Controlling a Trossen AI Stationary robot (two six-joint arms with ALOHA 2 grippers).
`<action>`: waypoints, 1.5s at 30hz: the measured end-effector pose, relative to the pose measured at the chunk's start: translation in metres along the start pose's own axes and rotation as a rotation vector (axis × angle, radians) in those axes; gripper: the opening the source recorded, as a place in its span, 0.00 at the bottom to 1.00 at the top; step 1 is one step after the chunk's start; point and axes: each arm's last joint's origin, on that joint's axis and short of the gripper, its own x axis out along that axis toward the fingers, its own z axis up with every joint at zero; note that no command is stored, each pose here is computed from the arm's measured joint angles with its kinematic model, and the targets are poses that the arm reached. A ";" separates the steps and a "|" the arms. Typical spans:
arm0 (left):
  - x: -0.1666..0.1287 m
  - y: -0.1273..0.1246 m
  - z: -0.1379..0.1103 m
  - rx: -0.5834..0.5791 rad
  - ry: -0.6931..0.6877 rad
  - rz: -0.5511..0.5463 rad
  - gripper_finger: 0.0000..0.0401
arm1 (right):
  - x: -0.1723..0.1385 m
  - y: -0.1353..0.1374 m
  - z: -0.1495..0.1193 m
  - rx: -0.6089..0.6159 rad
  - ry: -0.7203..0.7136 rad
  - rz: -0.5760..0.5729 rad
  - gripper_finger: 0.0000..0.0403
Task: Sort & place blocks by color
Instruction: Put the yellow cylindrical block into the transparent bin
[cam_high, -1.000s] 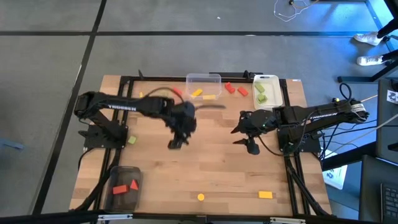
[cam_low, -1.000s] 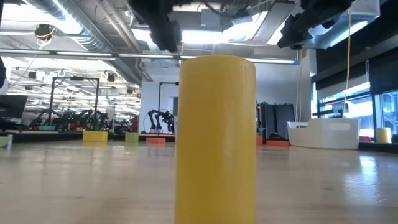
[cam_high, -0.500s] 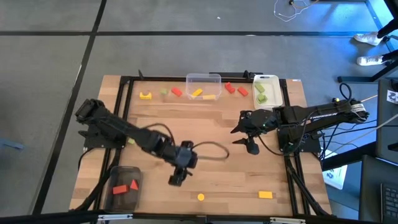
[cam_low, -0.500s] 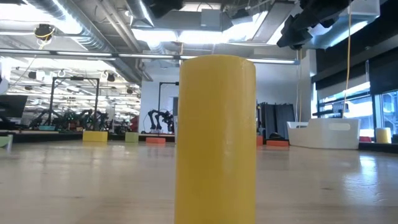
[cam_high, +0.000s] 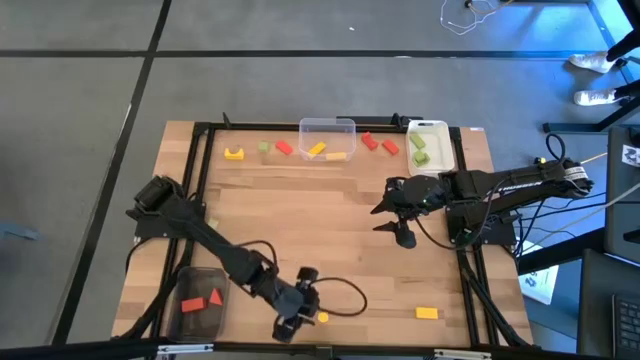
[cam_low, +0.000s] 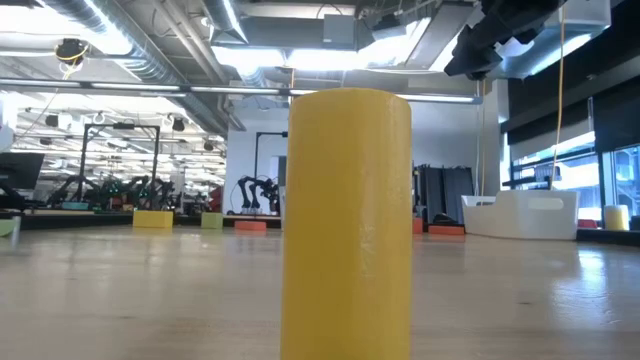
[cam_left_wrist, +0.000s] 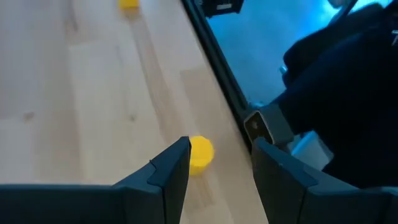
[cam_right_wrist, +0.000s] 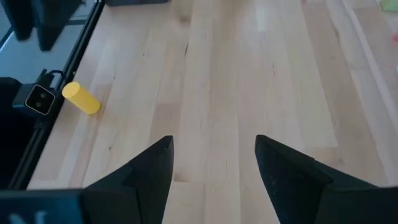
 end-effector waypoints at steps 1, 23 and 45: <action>0.004 -0.001 -0.003 0.004 0.006 0.003 0.40 | 0.000 0.000 0.000 0.004 -0.002 0.000 0.56; 0.041 0.019 -0.018 -0.038 0.047 0.014 0.40 | 0.000 0.000 0.000 0.015 -0.002 -0.001 0.56; 0.054 0.020 -0.027 -0.123 0.082 -0.017 0.40 | 0.000 0.000 0.000 0.015 0.001 -0.002 0.56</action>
